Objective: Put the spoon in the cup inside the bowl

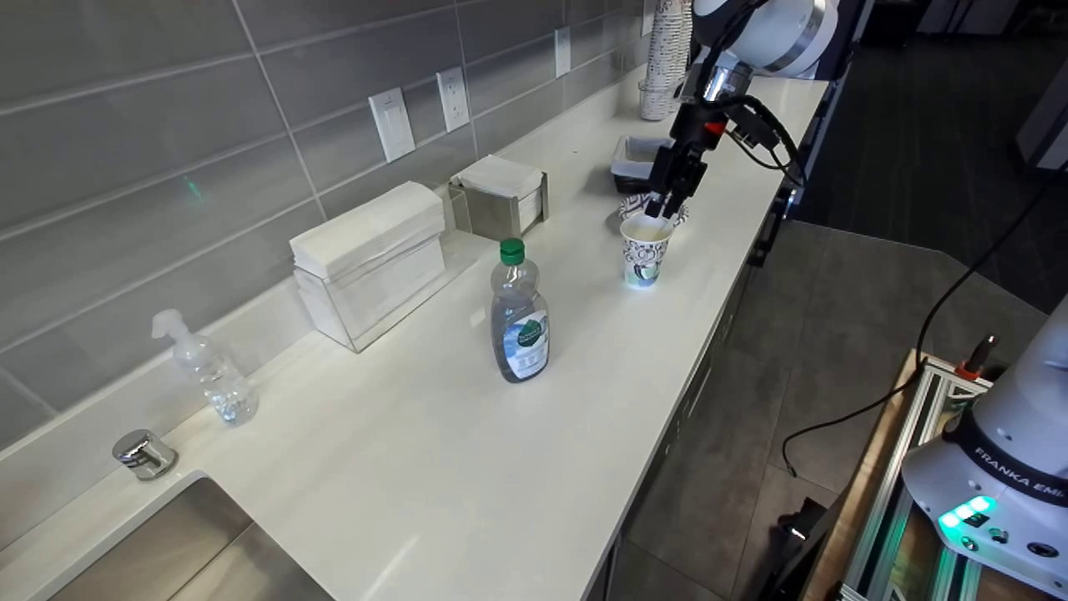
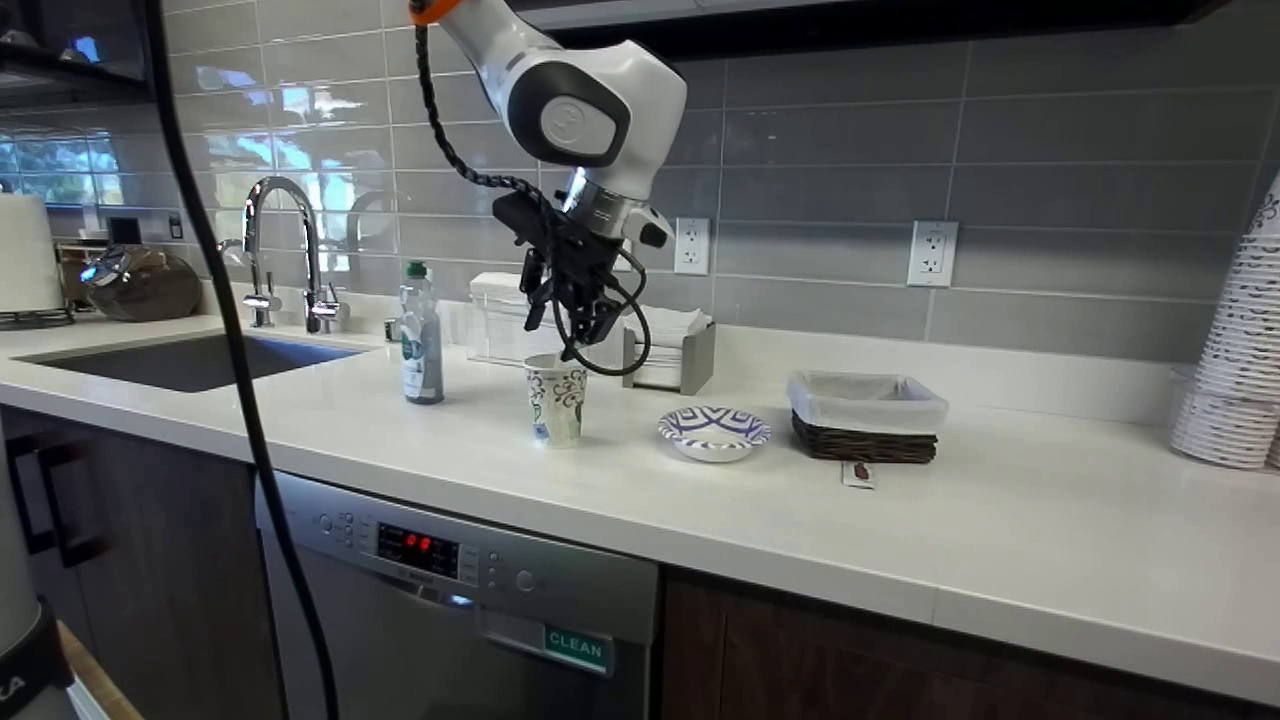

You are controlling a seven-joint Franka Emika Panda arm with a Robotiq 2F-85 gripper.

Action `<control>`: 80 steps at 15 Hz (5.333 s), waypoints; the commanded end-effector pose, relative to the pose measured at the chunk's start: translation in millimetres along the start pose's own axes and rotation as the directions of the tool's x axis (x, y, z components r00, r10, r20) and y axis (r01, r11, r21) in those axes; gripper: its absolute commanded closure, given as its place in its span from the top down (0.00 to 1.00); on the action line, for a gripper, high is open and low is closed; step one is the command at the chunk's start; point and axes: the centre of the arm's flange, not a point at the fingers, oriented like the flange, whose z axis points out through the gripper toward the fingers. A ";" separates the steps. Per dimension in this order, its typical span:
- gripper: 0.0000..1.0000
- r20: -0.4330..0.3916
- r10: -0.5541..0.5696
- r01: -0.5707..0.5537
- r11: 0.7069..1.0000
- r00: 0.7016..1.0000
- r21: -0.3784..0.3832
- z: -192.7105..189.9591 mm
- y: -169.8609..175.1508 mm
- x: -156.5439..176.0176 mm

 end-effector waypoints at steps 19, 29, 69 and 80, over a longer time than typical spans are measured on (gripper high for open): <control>0.54 0.028 0.010 -0.010 1.000 1.000 0.008 -2.8 -2.7 -7.4; 0.60 0.069 0.012 -0.012 1.000 0.998 -0.002 1.8 -3.1 -15.8; 0.01 0.082 -0.128 0.137 0.984 0.988 -0.115 -21.6 -34.8 13.7; 0.01 0.048 -0.191 0.196 0.973 0.980 -0.125 -31.1 -56.4 30.6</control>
